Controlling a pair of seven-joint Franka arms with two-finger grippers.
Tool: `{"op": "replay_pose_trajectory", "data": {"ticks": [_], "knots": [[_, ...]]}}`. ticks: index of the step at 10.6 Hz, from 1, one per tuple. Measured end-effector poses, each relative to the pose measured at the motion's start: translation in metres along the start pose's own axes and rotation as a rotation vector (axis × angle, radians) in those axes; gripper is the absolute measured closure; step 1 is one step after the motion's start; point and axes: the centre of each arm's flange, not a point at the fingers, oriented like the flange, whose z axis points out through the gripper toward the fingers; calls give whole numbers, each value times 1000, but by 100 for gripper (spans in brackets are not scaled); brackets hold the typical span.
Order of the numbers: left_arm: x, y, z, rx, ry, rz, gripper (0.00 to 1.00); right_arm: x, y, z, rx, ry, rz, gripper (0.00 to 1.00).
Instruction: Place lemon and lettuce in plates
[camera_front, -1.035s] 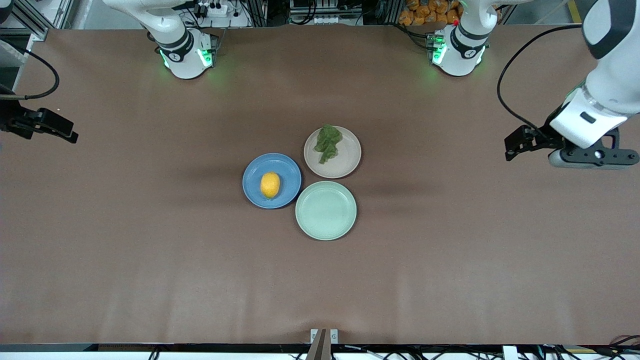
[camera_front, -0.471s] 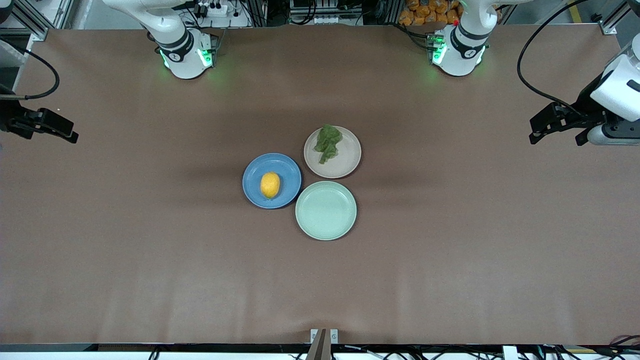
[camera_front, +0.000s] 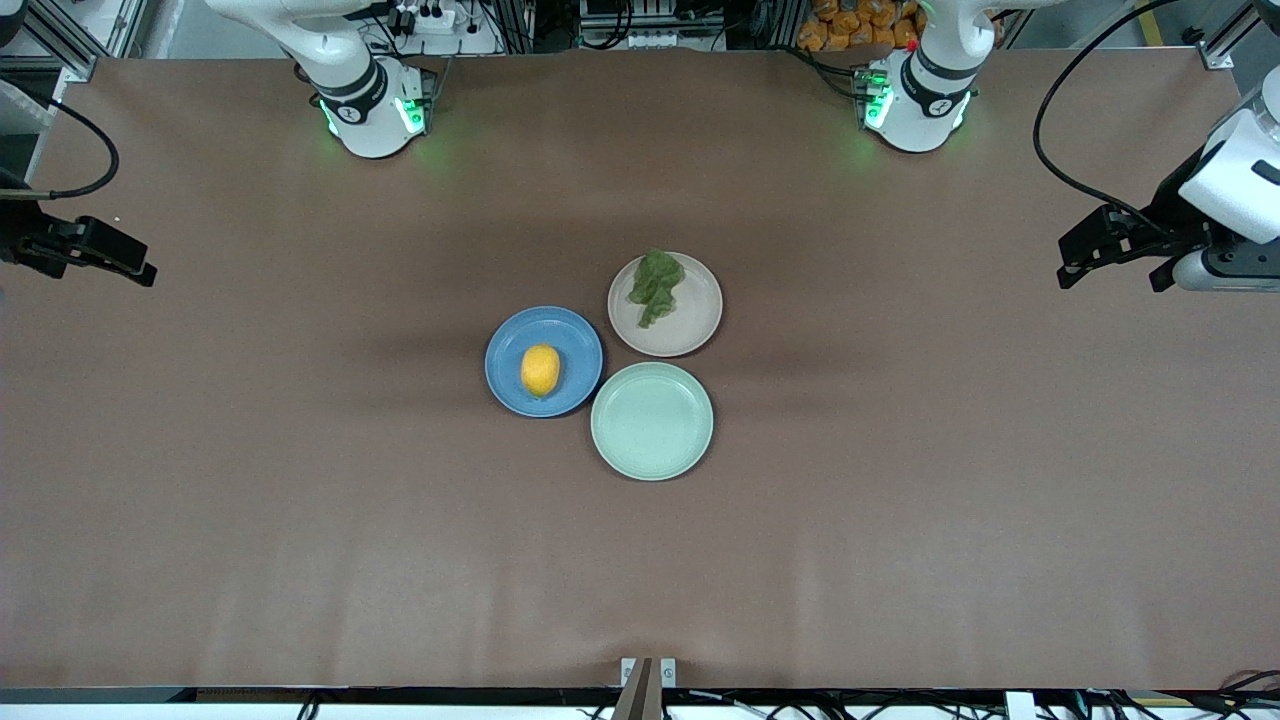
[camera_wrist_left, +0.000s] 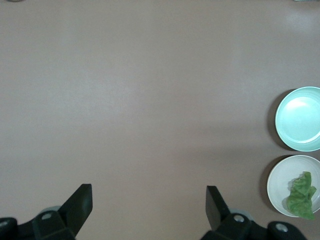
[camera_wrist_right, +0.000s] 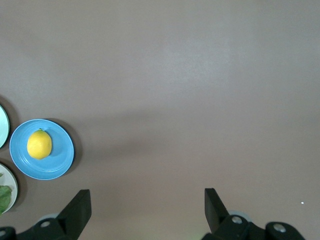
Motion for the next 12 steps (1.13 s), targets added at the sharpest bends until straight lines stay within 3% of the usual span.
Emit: {"op": "replay_pose_trajectory", "data": {"ticks": [4, 12], "knots": [[-5, 3, -3, 2, -35, 7, 0, 0, 0, 0, 0, 0, 0, 0], [-6, 3, -8, 2, -37, 7, 0, 0, 0, 0, 0, 0, 0, 0]]}}
